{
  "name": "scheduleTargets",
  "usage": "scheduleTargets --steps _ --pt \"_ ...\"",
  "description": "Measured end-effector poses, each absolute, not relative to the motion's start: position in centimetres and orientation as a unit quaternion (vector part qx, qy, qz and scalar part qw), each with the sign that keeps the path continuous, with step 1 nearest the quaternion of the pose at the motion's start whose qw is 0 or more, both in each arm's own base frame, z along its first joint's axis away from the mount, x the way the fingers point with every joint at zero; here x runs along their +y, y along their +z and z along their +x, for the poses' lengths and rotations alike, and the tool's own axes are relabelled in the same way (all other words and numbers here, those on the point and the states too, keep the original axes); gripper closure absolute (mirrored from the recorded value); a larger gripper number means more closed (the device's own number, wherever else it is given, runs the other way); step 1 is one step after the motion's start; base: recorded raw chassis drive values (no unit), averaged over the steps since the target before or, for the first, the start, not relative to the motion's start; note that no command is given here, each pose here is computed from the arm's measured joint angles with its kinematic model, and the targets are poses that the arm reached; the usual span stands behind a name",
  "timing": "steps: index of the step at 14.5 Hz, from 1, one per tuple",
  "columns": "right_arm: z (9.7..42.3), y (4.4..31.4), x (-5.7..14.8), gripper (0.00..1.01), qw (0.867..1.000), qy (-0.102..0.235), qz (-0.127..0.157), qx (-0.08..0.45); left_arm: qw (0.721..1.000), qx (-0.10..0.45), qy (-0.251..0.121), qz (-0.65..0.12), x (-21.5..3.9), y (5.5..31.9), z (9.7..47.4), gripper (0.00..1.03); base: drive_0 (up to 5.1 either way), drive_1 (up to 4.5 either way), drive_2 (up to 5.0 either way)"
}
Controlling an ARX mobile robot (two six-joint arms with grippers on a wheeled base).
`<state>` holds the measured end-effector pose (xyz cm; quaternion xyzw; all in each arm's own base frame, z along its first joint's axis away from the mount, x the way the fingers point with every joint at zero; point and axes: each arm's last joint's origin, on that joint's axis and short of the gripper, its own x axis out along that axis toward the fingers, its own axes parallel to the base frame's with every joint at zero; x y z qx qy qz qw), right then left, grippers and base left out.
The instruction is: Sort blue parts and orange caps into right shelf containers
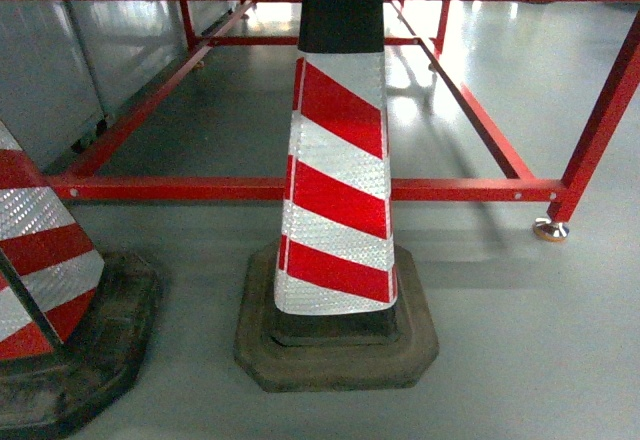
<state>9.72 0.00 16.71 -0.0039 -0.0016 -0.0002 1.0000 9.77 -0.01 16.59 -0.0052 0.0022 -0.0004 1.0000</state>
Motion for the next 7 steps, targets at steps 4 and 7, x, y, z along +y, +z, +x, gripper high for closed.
scheduleTargets --steps 4,7 --pt "9.72 16.71 0.00 0.03 1.000 0.000 -0.004 -0.002 1.000 0.002 0.000 -0.005 -0.01 16.59 9.77 0.05 0.0 0.00 0.0" --pt "9.72 16.71 0.00 0.03 1.000 0.000 -0.004 -0.002 1.000 0.002 0.000 -0.005 -0.01 16.59 9.77 0.05 0.0 0.00 0.0"
